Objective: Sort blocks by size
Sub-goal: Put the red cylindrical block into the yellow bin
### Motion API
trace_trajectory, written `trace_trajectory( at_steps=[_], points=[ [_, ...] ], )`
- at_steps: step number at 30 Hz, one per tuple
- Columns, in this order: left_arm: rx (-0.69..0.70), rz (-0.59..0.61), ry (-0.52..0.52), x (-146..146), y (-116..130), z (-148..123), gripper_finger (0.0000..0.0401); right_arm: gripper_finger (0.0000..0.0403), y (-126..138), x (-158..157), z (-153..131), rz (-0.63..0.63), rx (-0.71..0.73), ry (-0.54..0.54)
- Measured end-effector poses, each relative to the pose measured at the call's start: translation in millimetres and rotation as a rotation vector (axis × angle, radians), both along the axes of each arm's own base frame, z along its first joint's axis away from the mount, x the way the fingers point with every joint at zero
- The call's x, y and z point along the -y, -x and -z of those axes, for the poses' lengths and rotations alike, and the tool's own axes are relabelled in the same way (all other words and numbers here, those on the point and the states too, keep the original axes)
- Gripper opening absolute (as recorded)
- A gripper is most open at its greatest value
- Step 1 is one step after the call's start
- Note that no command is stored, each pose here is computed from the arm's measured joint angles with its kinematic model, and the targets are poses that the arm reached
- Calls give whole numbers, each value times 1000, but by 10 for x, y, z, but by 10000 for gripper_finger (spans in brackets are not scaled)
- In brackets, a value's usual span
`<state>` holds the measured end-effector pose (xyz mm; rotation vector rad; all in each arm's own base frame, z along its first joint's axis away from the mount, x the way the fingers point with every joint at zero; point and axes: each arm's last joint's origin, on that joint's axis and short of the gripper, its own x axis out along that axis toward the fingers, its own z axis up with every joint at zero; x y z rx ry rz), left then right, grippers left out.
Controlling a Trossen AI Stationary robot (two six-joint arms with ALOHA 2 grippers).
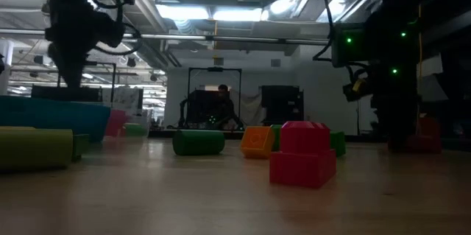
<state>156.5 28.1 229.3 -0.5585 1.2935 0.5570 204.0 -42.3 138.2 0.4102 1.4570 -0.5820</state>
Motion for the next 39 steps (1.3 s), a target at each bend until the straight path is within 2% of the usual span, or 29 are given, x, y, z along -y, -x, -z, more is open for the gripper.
trace_trajectory(
  at_steps=[4, 9, 15, 19, 25, 32, 35, 39],
  points=[
    [86, 27, -21, -14, -83, -22, 155, 132, -58, 16, -38, -53, 19, 22],
    [211, 75, -60, -34, -201, -65, 155, 132, -280, 58, -134, -138, 201, 64],
    [413, 168, -146, -65, -381, -171, 155, 149, -691, 111, -413, -288, 620, 137],
    [544, 231, -218, -83, -486, -262, 155, 141, -930, 153, -736, -398, 901, 288],
    [758, 308, -349, -108, -630, -447, 155, 139, -1132, 170, -1246, -601, 1197, 506],
    [989, 442, -595, -128, -752, -707, 155, 144, -1227, 148, -1652, -777, 1345, 579],
    [1014, 500, -672, -137, -819, -724, 155, 138, -1244, 143, -1754, -813, 1375, 590],
    [1016, 557, -714, -154, -946, -660, 155, 141, -1252, 142, -1812, -832, 1386, 611]
  ],
)
